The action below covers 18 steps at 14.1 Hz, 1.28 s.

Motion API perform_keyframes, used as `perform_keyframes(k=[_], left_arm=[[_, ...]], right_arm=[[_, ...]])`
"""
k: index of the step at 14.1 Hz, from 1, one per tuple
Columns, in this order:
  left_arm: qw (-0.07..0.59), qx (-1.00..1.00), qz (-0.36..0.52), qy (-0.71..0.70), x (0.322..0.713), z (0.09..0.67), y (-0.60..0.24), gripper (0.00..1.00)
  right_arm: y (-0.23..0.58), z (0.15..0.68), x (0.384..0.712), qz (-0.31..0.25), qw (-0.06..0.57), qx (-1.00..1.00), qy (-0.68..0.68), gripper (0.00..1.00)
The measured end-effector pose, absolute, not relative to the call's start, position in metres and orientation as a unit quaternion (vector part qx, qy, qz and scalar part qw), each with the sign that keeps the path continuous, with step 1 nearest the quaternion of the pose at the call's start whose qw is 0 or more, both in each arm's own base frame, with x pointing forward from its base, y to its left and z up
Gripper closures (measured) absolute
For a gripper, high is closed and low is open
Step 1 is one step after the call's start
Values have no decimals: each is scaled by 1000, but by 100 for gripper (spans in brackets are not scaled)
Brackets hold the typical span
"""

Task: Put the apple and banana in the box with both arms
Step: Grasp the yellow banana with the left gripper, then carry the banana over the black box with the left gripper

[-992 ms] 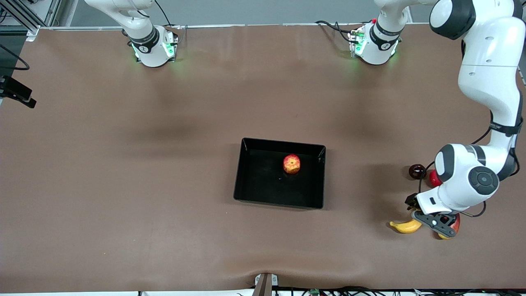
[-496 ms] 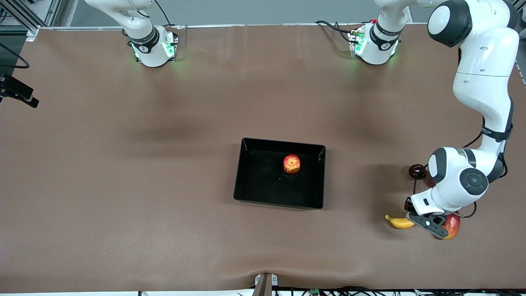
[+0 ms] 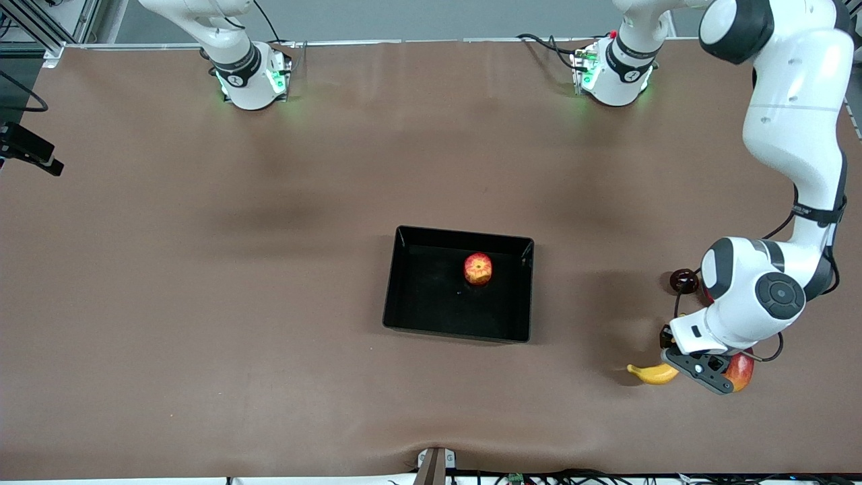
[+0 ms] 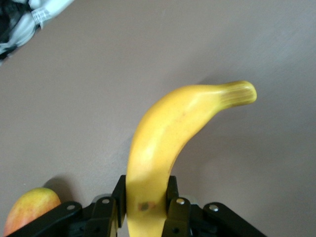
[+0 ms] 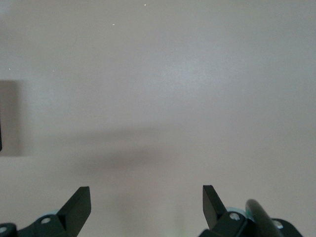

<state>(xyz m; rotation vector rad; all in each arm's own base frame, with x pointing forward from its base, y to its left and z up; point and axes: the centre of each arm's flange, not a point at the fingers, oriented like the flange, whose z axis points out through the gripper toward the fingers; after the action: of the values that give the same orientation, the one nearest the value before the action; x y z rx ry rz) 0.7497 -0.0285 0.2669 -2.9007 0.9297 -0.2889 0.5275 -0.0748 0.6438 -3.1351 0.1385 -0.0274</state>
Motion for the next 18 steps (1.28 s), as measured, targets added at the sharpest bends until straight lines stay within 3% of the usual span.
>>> perform_keyframes(k=[4,7,13,18], left_arm=[[36,-971,-80,221,726,353,-126,66],[27,-986,-72,148,698,378,-209,66],[-19,-998,-55,-7,635,376,-349,66],[-43,-996,-52,-51,596,352,-441,66]], right_arm=[[-76,644,527,-8,2,-999,45,0],[-76,644,527,-8,2,-999,46,0],[-79,643,527,-8,2,-999,48,0],[-86,643,526,-8,5,-998,55,0]])
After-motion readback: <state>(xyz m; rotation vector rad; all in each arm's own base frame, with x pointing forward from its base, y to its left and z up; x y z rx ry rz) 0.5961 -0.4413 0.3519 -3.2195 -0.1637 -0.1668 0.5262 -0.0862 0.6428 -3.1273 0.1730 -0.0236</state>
